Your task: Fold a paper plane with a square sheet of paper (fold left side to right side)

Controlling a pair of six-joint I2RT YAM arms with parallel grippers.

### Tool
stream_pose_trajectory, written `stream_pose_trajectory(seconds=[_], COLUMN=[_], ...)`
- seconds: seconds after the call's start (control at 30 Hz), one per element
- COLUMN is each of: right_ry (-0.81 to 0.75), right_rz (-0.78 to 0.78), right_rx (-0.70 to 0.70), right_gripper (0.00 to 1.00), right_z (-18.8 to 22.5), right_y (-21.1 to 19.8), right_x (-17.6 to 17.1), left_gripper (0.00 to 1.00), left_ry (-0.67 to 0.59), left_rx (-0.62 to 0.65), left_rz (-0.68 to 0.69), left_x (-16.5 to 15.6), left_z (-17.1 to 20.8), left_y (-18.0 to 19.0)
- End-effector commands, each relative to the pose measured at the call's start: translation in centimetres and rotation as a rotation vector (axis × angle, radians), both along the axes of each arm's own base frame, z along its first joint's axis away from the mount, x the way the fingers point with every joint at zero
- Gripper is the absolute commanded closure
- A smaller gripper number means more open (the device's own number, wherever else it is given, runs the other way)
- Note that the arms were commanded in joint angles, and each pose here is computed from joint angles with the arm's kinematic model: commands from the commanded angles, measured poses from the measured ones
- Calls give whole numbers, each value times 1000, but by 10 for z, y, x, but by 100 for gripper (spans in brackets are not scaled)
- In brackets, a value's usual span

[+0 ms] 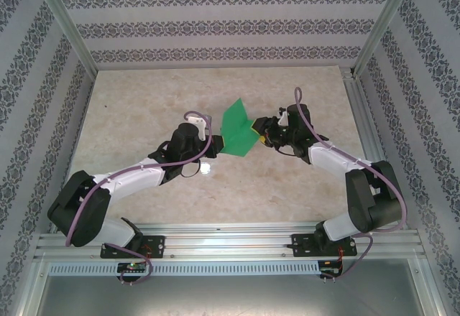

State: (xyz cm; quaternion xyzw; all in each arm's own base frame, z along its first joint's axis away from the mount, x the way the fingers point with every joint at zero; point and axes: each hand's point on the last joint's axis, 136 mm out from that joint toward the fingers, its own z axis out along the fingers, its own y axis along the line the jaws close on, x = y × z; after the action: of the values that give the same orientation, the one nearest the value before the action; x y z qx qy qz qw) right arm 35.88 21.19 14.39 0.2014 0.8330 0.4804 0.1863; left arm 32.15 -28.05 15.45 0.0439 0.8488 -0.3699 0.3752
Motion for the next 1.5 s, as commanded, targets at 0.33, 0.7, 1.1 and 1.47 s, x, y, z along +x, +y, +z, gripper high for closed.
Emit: stream_pose_trajectory(seconds=[0.33, 0.7, 1.1, 1.47], right_ry=[-26, -13, 9, 14], right_rz=[47, 147, 169, 185], right_rx=[-192, -407, -410, -419], right_gripper=[100, 100, 100, 98], right_z=[6, -3, -20, -26], right_y=[-2, 1, 14, 19], right_x=[-5, -10, -8, -9], left_gripper=[37, 27, 18, 18], left_ry=[-120, -96, -3, 63], left_rx=[212, 151, 124, 320], left_rz=[-40, -195, -251, -214], left_x=[-17, -59, -70, -62], left_z=[13, 26, 14, -28], left_y=[33, 2, -65, -101])
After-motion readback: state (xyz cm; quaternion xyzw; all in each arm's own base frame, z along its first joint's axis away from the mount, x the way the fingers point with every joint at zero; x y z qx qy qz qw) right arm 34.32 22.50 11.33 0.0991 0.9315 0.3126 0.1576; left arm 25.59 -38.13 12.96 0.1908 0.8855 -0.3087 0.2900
